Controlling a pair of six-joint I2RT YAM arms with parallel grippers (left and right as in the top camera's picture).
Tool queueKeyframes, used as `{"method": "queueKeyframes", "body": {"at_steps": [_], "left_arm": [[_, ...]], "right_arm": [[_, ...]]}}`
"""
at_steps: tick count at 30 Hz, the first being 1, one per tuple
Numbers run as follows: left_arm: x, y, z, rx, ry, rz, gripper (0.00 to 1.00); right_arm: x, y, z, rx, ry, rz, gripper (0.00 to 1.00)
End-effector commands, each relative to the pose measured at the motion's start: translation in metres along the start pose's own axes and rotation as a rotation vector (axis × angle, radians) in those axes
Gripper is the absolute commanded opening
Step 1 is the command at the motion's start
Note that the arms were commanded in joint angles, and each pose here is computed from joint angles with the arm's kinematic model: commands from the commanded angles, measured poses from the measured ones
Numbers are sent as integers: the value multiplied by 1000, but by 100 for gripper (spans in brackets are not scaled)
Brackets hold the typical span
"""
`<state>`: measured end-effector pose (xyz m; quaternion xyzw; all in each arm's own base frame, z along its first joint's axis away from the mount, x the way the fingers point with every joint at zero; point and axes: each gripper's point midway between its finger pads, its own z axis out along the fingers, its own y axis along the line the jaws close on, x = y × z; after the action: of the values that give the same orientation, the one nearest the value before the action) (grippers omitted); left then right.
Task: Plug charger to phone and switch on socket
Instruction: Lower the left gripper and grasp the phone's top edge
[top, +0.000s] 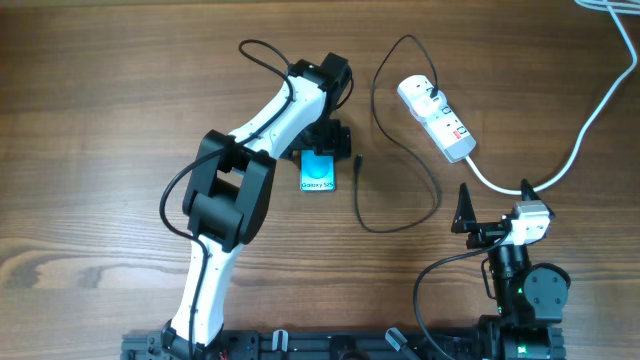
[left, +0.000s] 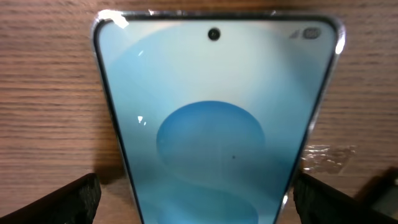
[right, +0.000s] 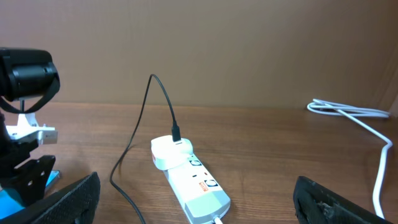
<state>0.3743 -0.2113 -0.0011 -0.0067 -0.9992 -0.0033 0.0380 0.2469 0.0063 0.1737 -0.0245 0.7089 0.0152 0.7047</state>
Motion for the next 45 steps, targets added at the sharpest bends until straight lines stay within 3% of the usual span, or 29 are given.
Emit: {"method": "queueKeyframes", "body": {"at_steps": [1,19,23,29,38,45], "left_arm": [[3,12,16,-25,24,-21,100],[1,6,17,8,16,-22,100],[5,5,17,2,30,84,100],[6,-2,18,5,19,100,100],[5,-1,18,4,18,-30,100],[5,-2,18,6,16,-30,100]], "right_arm": [[-1,0,0,5,-7,-11,100],[-1,0,0,5,-7,-11,100],[-1,0,0,5,-7,-11,100],[-1,0,0,5,-7,-11,100],[-1,0,0,5,-3,-11,100],[-1,0,0,5,-3,-11,100]]}}
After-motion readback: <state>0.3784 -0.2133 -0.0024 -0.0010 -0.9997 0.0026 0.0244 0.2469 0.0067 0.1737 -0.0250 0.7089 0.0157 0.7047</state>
